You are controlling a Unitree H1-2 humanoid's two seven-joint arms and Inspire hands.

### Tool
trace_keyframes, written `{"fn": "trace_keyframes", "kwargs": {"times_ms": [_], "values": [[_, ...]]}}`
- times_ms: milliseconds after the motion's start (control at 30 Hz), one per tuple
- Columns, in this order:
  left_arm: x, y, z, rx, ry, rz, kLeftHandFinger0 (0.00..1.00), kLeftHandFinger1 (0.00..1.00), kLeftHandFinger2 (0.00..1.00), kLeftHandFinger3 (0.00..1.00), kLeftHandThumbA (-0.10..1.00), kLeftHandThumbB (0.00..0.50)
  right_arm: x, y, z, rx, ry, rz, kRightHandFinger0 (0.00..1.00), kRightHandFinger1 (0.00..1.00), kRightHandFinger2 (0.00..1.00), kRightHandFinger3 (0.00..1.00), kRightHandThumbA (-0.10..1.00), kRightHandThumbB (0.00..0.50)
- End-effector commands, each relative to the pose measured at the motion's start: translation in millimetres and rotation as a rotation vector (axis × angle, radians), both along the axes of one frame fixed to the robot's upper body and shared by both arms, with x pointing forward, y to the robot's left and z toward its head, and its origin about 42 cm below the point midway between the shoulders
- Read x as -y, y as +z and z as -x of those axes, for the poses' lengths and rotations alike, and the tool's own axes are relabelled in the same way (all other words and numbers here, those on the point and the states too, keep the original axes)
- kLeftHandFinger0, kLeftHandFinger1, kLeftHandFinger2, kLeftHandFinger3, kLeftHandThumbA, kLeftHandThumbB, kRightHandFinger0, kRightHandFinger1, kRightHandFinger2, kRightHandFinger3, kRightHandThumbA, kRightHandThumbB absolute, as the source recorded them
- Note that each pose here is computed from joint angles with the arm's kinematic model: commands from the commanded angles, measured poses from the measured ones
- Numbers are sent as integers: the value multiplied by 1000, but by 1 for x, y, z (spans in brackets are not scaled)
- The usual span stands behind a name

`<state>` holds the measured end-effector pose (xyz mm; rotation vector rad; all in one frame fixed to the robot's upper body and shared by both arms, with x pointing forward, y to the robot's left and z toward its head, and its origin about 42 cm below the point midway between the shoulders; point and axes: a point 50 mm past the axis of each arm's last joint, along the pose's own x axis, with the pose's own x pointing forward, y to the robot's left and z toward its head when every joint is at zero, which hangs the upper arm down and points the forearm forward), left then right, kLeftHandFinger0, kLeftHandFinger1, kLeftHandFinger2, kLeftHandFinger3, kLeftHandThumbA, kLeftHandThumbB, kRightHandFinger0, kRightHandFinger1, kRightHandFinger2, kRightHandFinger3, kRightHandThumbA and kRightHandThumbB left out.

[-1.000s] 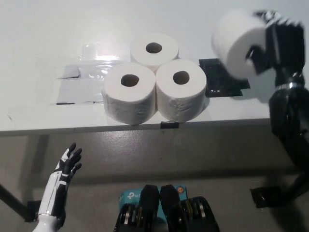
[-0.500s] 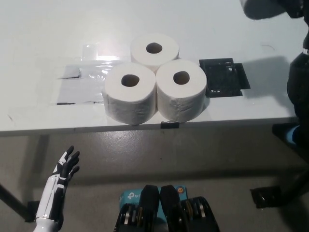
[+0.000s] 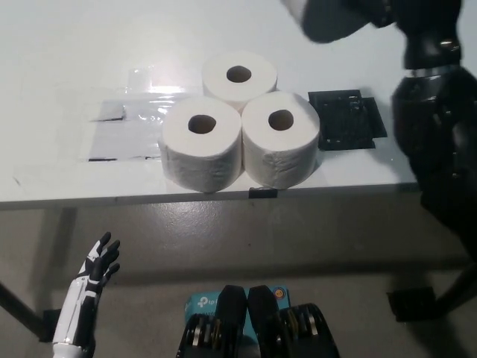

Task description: A few rolls of toilet paper are kept infront of the robot and the robot uses its right hand to lift one of the rolls and and places it on top of the other rolls to stack it.

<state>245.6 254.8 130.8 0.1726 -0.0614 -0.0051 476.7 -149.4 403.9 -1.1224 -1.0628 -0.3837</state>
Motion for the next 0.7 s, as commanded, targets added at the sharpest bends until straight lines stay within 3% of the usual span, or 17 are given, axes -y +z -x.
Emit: {"fn": "trace_keyframes", "kwargs": {"times_ms": [0,33,67,233,400,500,667], "values": [[-2,14,-1,61,-16,-8,1000,1000,1000,1000,1000,41,-22,35,-2,77,47,44,0,197,679,496,-100,260],[-2,14,0,61,-15,-7,1000,1000,1000,1000,1000,41,-26,33,-4,76,44,55,0,193,681,495,-100,260],[-1,14,-1,65,-15,-7,1000,1000,1000,1000,1000,40,-31,31,-8,61,47,66,0,210,698,510,-100,227],[-1,16,-3,73,-19,-8,1000,1000,1000,1000,1000,20,-44,23,-19,7,76,103,0,279,786,592,-100,215],[-2,19,-6,71,-28,-11,1000,1000,1000,1000,1000,26,-51,16,-26,-52,100,162,0,241,745,594,-100,229],[-3,19,-7,79,-28,-18,1000,1000,1000,1000,1000,19,-52,11,-24,-122,93,203,0,272,776,715,-100,186],[-3,18,-7,77,-32,-18,1000,1000,1000,1000,1000,0,-54,3,-19,-199,131,252,0,318,835,767,-100,200]]}}
